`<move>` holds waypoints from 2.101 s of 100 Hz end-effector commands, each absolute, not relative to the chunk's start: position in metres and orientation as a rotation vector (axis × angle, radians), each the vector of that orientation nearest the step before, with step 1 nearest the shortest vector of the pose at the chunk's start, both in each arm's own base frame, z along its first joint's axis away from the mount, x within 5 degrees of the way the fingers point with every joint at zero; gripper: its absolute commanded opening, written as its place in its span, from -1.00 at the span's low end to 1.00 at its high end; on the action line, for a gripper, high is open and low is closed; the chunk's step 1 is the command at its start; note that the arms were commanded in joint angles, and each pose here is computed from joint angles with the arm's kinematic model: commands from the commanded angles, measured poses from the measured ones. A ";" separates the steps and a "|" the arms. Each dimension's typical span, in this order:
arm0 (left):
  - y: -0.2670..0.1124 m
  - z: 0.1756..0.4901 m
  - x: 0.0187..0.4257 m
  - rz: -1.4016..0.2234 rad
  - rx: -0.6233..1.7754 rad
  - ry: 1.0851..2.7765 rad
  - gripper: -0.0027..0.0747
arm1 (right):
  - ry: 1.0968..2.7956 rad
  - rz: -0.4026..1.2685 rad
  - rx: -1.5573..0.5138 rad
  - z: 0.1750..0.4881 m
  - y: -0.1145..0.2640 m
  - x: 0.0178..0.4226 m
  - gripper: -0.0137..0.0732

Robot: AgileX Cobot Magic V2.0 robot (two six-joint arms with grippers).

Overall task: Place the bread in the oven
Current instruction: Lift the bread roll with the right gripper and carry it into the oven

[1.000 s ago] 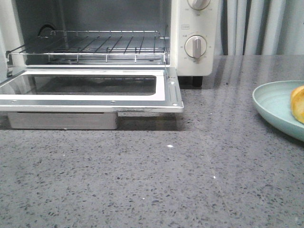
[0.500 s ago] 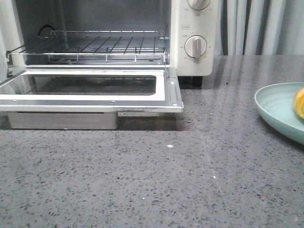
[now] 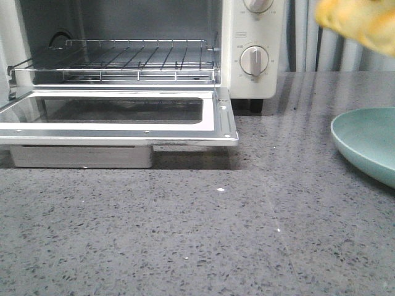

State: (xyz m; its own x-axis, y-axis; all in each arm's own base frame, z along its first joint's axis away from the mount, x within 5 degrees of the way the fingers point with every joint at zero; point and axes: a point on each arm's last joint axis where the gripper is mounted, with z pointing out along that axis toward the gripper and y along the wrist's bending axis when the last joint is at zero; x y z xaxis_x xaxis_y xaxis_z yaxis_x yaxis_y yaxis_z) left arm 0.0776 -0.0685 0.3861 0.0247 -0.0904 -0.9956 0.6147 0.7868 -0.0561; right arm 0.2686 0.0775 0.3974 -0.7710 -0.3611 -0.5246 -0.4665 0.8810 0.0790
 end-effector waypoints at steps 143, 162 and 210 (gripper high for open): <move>-0.073 0.399 0.072 -0.653 0.494 1.390 -0.98 | 1.903 -0.240 -1.390 0.417 0.261 0.255 -0.85; -0.073 0.399 0.072 -0.653 0.494 1.390 -0.98 | 1.892 -0.241 -1.388 0.413 0.275 0.266 -0.85; -0.073 0.399 0.072 -0.657 0.498 1.387 -0.98 | 1.825 -0.298 -1.373 0.394 0.298 0.293 -0.85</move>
State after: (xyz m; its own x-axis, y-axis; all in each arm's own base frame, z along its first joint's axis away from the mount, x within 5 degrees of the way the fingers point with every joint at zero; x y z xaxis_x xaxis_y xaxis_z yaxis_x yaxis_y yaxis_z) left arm 0.0753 -0.0712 0.3874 0.0345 -0.0983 -0.9946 0.6456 0.7619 -0.0529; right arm 0.2931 0.3079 0.3581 -0.1411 -0.9146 -0.3789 -0.7708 0.3417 -0.5378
